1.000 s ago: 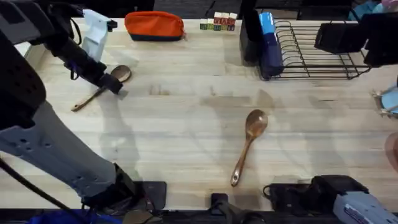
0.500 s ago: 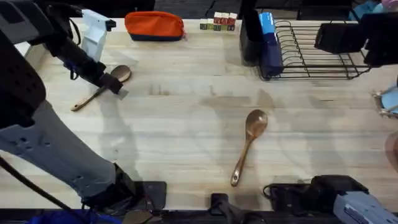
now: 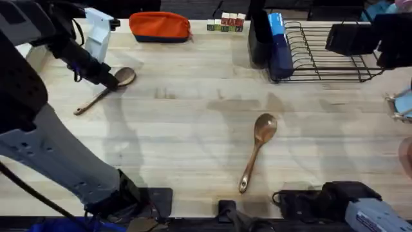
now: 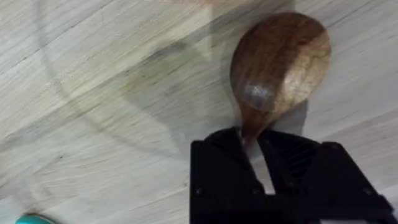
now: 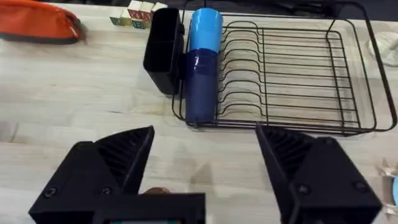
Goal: Pick up the spoon on the table one by one and put them onto the rack
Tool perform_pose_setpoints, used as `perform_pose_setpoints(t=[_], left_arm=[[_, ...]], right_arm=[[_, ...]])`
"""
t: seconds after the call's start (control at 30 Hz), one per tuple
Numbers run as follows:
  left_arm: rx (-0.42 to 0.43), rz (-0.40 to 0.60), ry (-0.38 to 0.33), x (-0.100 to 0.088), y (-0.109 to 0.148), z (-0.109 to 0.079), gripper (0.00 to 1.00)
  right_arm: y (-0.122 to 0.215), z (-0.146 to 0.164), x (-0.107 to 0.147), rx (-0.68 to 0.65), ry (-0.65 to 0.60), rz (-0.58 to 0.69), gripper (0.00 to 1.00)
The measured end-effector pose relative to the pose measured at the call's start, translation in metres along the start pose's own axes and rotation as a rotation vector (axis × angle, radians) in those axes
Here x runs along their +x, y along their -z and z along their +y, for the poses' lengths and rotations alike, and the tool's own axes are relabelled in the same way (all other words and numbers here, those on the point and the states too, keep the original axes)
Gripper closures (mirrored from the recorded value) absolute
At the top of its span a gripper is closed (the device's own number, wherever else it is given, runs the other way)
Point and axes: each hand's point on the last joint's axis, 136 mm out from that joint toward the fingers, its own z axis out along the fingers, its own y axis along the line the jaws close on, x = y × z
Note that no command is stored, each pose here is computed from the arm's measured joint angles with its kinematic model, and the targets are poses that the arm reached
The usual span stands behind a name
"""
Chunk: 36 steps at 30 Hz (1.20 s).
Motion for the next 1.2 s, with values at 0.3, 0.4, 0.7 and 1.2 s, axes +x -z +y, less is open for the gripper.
perform_pose_setpoints(t=[0.3, 0.4, 0.7, 1.2], left_arm=[[0.0, -0.003, 0.003, -0.001, 0.001, 0.0, 0.946], [0.001, -0.003, 0.003, -0.001, 0.001, 0.0, 0.947], [0.027, 0.017, 0.017, -0.003, 0.004, -0.001, 0.953], [0.058, -0.239, -0.131, -0.08, 0.099, -0.054, 0.962]], right_arm=[[0.0, 0.0, 0.0, 0.0, 0.0, 0.0, 0.005], [0.0, 0.0, 0.0, 0.0, 0.01, 0.0, 0.005], [0.0, 0.0, 0.0, 0.0, 0.036, 0.0, 0.005], [0.0, 0.0, 0.0, 0.0, 0.106, 0.0, 0.005]])
